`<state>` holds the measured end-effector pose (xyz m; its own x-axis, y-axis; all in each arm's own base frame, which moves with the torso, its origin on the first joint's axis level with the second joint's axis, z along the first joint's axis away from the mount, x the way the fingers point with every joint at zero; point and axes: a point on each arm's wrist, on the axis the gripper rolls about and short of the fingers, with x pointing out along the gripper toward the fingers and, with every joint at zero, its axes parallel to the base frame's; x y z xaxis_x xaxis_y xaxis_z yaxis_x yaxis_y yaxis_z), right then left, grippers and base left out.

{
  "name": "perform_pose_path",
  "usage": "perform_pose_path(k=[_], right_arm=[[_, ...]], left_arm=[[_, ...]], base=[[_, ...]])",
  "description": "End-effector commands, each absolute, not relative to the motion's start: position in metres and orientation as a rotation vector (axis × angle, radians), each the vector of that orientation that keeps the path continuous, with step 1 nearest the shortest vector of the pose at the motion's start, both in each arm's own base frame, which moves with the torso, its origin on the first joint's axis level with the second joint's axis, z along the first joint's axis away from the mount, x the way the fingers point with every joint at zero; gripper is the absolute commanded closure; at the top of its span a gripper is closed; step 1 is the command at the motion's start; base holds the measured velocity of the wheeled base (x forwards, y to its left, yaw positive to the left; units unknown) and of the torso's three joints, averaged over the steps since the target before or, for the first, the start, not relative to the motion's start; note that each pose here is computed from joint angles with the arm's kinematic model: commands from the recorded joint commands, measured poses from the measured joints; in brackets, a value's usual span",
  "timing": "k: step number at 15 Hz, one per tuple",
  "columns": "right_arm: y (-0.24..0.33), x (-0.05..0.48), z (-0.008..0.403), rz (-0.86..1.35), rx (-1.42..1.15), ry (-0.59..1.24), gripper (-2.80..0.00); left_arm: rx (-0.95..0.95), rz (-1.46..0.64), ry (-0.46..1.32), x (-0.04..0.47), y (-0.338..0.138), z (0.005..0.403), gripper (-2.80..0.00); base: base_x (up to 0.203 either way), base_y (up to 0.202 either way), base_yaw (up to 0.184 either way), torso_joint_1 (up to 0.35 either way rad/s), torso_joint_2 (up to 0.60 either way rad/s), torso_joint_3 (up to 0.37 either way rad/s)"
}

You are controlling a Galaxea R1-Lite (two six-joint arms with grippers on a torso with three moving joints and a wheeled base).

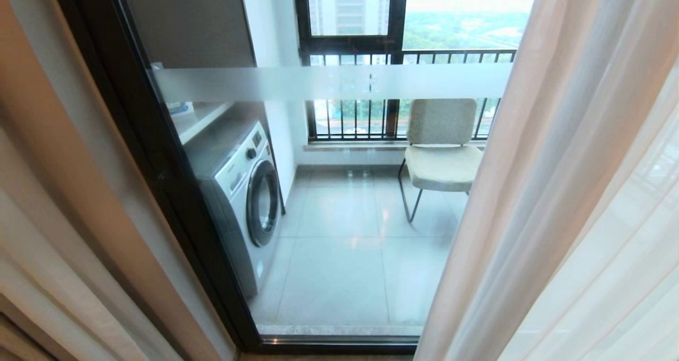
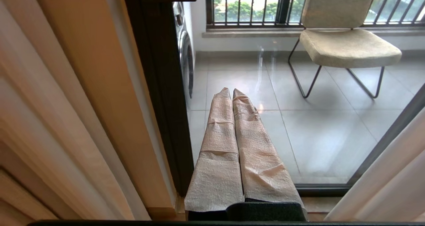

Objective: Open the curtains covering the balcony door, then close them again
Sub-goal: Close the inner curtains on both sides

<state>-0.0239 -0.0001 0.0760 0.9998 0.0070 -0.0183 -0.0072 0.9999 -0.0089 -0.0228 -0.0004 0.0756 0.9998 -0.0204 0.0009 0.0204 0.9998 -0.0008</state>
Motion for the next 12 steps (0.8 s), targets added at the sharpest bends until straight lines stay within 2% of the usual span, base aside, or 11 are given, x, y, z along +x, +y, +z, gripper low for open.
perform_pose_path(k=[1, 4, 12], right_arm=[[-0.0001, -0.0238, 0.0760, 0.008, -0.009, 0.019, 0.00], [-0.0001, -0.0239, 0.0760, 0.008, -0.009, 0.018, 0.00], [-0.0001, -0.0239, 0.0760, 0.008, -0.009, 0.018, 0.00]], left_arm=[[-0.003, -0.020, -0.002, -0.0228, -0.0004, 0.0756, 0.00], [-0.006, -0.020, -0.002, -0.0228, -0.0004, 0.0757, 0.00], [-0.008, -0.020, -0.001, -0.0228, -0.0004, 0.0756, 0.00]], base=[[0.000, 0.000, 0.000, 0.000, 0.00, 0.000], [0.001, 0.129, -0.003, 0.005, 0.00, 0.004], [0.000, 0.194, 0.001, 0.003, 0.00, 0.003]])
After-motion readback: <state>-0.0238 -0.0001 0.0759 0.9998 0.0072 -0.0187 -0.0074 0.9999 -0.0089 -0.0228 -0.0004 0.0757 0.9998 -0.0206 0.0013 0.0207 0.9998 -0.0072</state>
